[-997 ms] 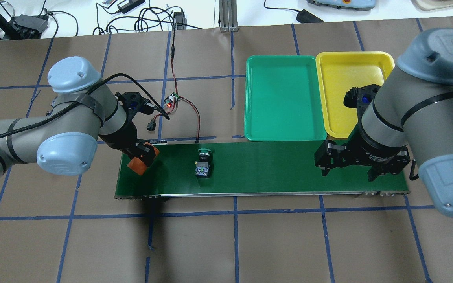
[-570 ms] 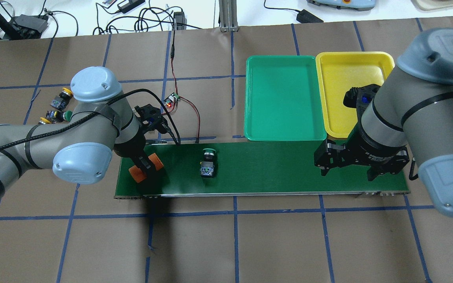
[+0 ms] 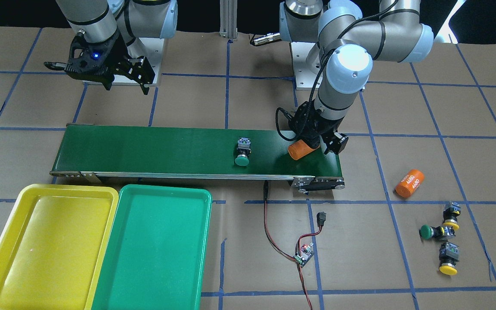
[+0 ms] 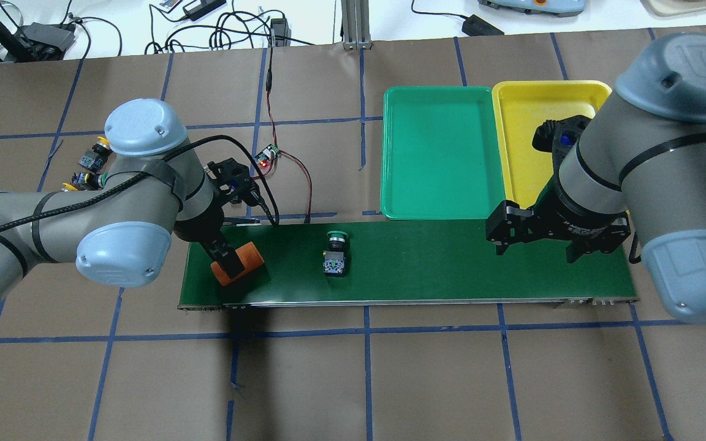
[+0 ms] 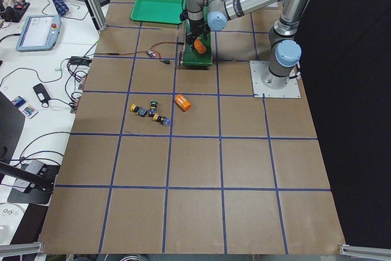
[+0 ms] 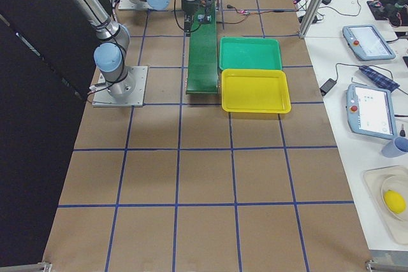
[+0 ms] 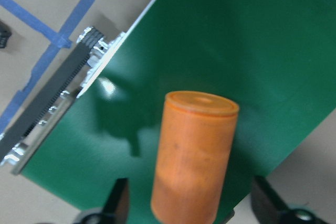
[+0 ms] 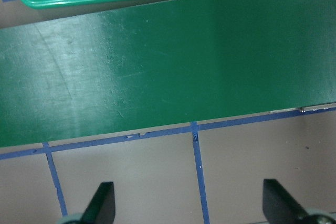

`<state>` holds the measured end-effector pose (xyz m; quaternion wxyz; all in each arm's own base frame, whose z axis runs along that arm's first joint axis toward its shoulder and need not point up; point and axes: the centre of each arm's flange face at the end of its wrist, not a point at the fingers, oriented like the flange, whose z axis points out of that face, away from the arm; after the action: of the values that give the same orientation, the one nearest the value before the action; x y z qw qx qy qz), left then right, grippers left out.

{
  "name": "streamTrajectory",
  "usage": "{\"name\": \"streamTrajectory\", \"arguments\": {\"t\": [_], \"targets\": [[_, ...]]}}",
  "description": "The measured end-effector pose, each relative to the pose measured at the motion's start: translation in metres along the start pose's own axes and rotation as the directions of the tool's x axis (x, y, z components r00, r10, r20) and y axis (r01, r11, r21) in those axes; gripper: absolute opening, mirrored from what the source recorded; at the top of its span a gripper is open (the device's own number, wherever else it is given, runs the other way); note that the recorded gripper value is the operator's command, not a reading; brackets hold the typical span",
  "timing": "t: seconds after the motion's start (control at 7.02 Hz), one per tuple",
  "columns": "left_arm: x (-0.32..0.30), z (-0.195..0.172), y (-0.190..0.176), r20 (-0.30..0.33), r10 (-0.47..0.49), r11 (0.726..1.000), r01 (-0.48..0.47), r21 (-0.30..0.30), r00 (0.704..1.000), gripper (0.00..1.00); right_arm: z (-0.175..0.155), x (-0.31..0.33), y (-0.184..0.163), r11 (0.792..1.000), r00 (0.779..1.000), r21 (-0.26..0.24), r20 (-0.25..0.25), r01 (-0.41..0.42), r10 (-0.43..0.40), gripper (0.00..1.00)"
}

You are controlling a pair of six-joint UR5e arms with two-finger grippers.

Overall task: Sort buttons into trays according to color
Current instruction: 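Return the left gripper to the second orange cylinder and grasp it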

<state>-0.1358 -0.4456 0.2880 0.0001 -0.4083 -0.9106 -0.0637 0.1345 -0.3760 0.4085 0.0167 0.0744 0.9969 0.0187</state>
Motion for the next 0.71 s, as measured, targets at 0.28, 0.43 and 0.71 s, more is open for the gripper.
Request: {"name": "streamTrajectory", "arguments": {"t": [0.28, 0.43, 0.71], "targets": [[-0.034, -0.015, 0.033, -0.038, -0.096, 0.995, 0.096, -0.012, 0.995, 1.00, -0.005, 0.000, -0.001, 1.000, 1.000, 0.018, 0.001, 0.000, 0.000, 1.00], [-0.066, -0.014, 0.062, -0.067, -0.170, 0.985, 0.169, -0.019, 0.983, 1.00, -0.005, 0.000, -0.001, 1.000, 1.000, 0.020, 0.002, 0.000, 0.000, 1.00], [-0.156, -0.003, 0.142, -0.110, -0.284, 0.958, 0.285, -0.008, 0.952, 1.00, -0.004, 0.000, -0.001, 1.000, 1.000, 0.020, -0.003, 0.002, -0.002, 1.00]]}}
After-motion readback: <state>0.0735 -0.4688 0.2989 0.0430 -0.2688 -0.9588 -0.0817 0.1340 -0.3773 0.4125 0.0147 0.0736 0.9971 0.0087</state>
